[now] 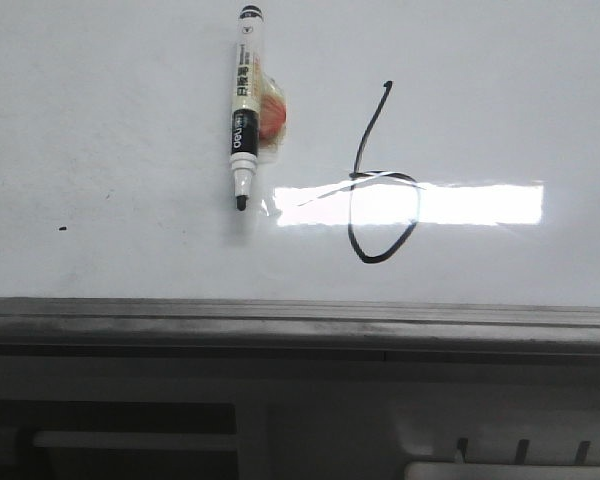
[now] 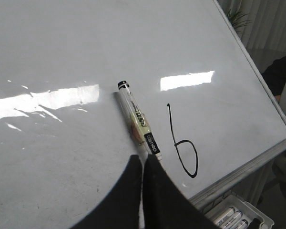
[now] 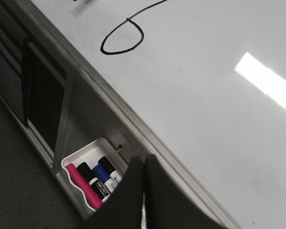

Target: Write number 6 on whiteboard

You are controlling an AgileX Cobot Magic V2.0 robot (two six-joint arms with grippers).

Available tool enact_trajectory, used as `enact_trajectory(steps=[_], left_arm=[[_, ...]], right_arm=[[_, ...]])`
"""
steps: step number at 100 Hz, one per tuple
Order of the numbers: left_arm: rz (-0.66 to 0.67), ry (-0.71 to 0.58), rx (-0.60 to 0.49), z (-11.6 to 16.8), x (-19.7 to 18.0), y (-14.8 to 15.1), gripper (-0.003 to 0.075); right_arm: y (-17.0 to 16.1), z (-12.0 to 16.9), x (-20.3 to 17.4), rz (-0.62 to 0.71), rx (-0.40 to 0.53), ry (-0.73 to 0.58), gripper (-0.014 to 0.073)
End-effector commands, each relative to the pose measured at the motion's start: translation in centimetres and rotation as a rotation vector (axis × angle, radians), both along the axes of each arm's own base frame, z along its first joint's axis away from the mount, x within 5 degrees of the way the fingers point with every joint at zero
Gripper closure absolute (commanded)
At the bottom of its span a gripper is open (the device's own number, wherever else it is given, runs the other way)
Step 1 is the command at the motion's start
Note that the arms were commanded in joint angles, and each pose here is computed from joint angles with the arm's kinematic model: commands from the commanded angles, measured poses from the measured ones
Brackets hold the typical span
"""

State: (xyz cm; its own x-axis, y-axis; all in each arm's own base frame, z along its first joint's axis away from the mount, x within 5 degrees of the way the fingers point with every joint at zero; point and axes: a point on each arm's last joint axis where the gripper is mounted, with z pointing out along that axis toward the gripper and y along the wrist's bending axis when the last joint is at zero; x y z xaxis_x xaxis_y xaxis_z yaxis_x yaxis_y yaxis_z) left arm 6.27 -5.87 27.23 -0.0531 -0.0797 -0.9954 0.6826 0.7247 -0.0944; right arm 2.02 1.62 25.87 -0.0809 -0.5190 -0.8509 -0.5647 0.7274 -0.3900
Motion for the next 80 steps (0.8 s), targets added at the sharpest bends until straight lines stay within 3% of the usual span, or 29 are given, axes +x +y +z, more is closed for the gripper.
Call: enact_trajectory(steps=[1, 7, 16, 45, 62, 80], left_arm=[[0.053, -0.12, 0.055, 0.4, -0.1, 0.7, 0.0739], [0.095, -0.19, 0.119, -0.5, -0.2, 1.2, 0.0739], [0.176, -0.209, 0.11, -1.9, -0.2, 2.0, 0.0739], [0.387, -0.068, 0.081, -7.4, -0.1, 3.6, 0.0739], [0.41, 0.032, 0.068, -8.2, -0.5, 3.8, 0.0739], [0.446, 0.011, 0.079, -8.2, -0.7, 4.0, 0.0739]], right_arm=[[0.0, 1.3, 0.2, -0.014, 0.029, -0.079, 0.0659], [0.0, 1.3, 0.2, -0.014, 0.029, -0.079, 0.0659], [0.0, 1.3, 0.2, -0.014, 0.029, -0.079, 0.0659], [0.0, 1.3, 0.2, -0.014, 0.029, -0.079, 0.0659], [0.0, 1.3, 0.2, -0.014, 0.029, -0.079, 0.0659], [0.0, 1.3, 0.2, -0.014, 0.029, -0.079, 0.0659]])
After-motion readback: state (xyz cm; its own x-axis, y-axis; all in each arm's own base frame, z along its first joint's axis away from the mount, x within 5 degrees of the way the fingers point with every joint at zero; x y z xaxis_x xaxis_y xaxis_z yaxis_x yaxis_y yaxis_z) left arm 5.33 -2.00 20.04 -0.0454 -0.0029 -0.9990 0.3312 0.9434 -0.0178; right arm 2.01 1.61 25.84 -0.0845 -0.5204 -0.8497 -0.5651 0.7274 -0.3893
